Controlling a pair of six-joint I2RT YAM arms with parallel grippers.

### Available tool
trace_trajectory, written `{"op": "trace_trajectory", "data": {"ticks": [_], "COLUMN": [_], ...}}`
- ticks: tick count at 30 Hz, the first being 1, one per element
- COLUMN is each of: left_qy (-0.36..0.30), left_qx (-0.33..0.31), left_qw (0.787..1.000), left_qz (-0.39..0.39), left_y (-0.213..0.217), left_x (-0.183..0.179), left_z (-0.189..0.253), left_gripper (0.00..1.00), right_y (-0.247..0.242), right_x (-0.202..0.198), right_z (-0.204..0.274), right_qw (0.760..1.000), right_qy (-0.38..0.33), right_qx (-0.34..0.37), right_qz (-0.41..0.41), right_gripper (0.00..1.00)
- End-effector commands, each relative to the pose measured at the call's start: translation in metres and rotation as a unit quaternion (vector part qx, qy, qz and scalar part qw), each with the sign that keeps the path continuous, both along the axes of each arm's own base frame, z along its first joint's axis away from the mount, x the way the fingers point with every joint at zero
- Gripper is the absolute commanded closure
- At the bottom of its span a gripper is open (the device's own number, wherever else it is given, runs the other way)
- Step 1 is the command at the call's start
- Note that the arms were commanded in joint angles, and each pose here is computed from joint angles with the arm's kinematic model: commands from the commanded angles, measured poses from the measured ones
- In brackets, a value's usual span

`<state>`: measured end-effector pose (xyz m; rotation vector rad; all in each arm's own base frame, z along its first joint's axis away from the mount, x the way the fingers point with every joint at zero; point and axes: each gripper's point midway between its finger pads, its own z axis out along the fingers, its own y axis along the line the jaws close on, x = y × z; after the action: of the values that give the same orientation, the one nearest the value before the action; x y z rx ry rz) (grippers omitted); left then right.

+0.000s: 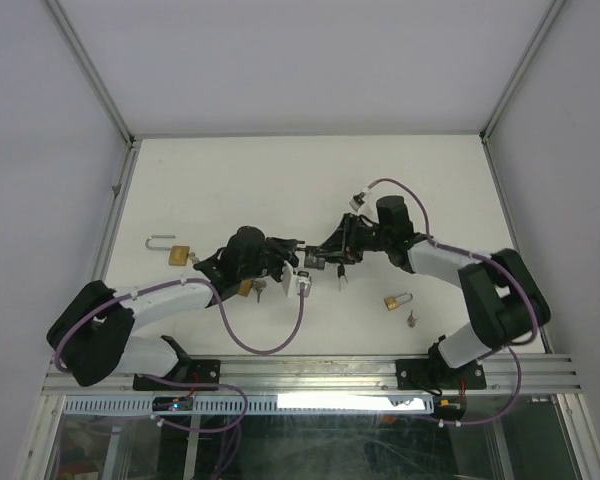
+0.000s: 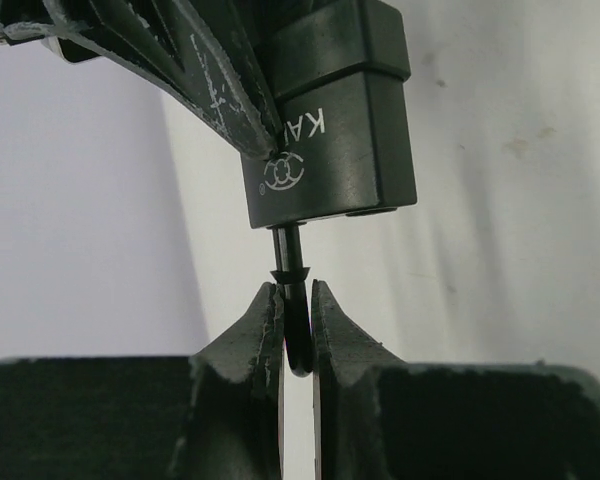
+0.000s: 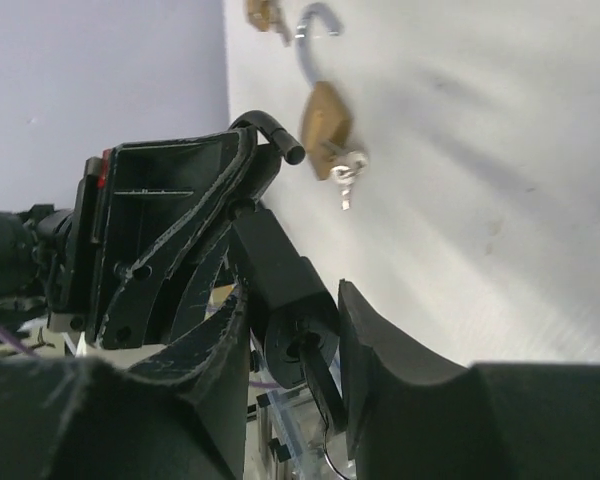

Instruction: Unlock with the key

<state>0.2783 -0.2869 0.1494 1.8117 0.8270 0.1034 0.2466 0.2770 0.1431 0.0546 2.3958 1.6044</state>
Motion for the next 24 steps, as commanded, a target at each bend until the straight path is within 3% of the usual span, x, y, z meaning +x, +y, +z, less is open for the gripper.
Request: {"op": "trace_trajectory", "data": {"ticks": [1, 11, 13, 14, 16, 19, 22, 24], "left_qy": [-0.042, -0.021, -0.015, -0.015, -0.01, 0.004, 0.005, 0.006], "left_qx": [-0.015, 0.075, 0.086, 0.093, 0.102, 0.115, 0.117, 0.111], "left_qw": [0.998, 0.995, 0.993, 0.992, 0.991, 0.989, 0.99, 0.992], "left_qz": [-0.051, -0.07, -0.075, -0.08, -0.088, -0.09, -0.079, -0.066], "left_y": [-0.015, 0.011, 0.013, 0.013, 0.015, 0.019, 0.022, 0.024], "left_x": [0.009, 0.032, 0.033, 0.031, 0.027, 0.025, 0.028, 0.031], "left_z": [-0.017, -0.108, -0.116, -0.119, -0.125, -0.134, -0.134, -0.126], "left_gripper": [1.0, 1.0, 1.0, 0.99, 0.76, 0.44, 0.33, 0.31], "right_y": [0.013, 0.029, 0.026, 0.025, 0.019, 0.007, -0.012, -0.028], "right_x": [0.048, 0.083, 0.082, 0.082, 0.081, 0.086, 0.093, 0.101], "right_z": [-0.05, -0.116, -0.12, -0.119, -0.124, -0.122, -0.112, -0.099], "right_qw": [0.997, 0.991, 0.989, 0.989, 0.985, 0.98, 0.971, 0.96], "right_qy": [-0.002, 0.028, 0.034, 0.041, 0.039, 0.037, 0.027, 0.007], "right_qx": [-0.039, -0.119, -0.133, -0.137, -0.164, -0.189, -0.23, -0.272], "right_qz": [-0.059, -0.05, -0.048, -0.048, -0.044, -0.052, -0.064, -0.068], "right_gripper": [1.0, 1.0, 0.81, 0.81, 0.55, 0.37, 0.14, 0.11]}}
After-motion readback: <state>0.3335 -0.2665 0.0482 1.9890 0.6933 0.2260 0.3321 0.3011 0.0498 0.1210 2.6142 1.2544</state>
